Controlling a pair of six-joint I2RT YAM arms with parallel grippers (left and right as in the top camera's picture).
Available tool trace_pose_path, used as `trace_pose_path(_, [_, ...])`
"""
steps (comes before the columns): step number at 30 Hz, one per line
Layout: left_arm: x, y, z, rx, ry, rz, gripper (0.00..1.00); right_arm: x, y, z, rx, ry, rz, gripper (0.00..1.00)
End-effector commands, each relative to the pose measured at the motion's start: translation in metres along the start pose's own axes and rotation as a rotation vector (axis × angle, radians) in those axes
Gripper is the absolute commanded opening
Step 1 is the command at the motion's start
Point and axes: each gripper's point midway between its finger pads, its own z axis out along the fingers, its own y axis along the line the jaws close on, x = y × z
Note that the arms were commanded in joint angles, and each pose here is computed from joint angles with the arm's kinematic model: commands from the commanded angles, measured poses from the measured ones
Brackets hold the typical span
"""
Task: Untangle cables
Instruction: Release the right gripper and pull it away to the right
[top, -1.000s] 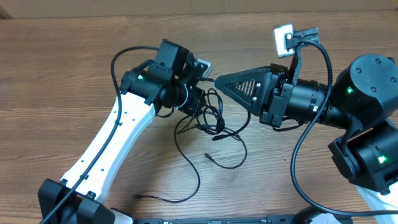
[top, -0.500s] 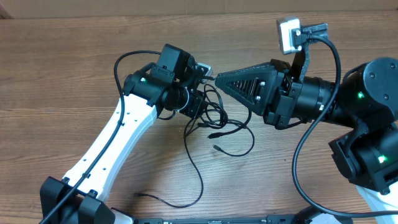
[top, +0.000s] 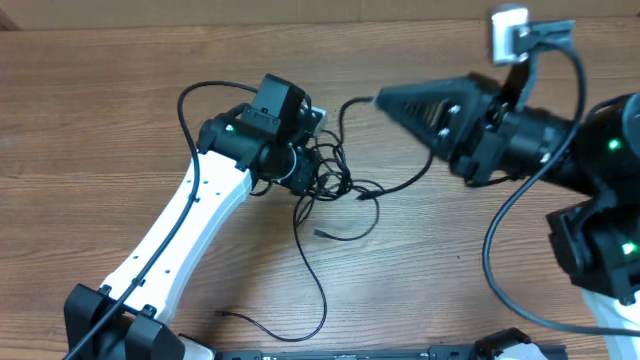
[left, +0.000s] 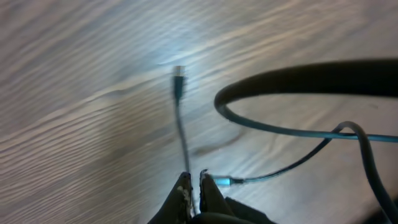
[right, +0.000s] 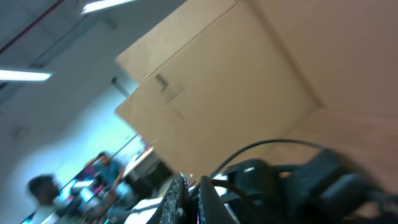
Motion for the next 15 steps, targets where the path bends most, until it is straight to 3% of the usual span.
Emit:
trace_pose_path(1, [0.000,0.037,-0.003,-0.127,-0.006,-0.073,0.04,-0.020,0.019,-0.022,0.012,-0.070,-0.089,0.04])
trace_pose_path(9, [0.009,0.098,-0.015,-0.170,-0.005,-0.262,0.05,-0.050,-0.007,-0.071,0.168,-0.162,-0.156,0.04])
trace_pose_path(15, [0.021,0.102,-0.018,-0.100,0.031,-0.307,0.05,-0.060,-0.025,-0.108,0.264,-0.174,-0.173,0.04])
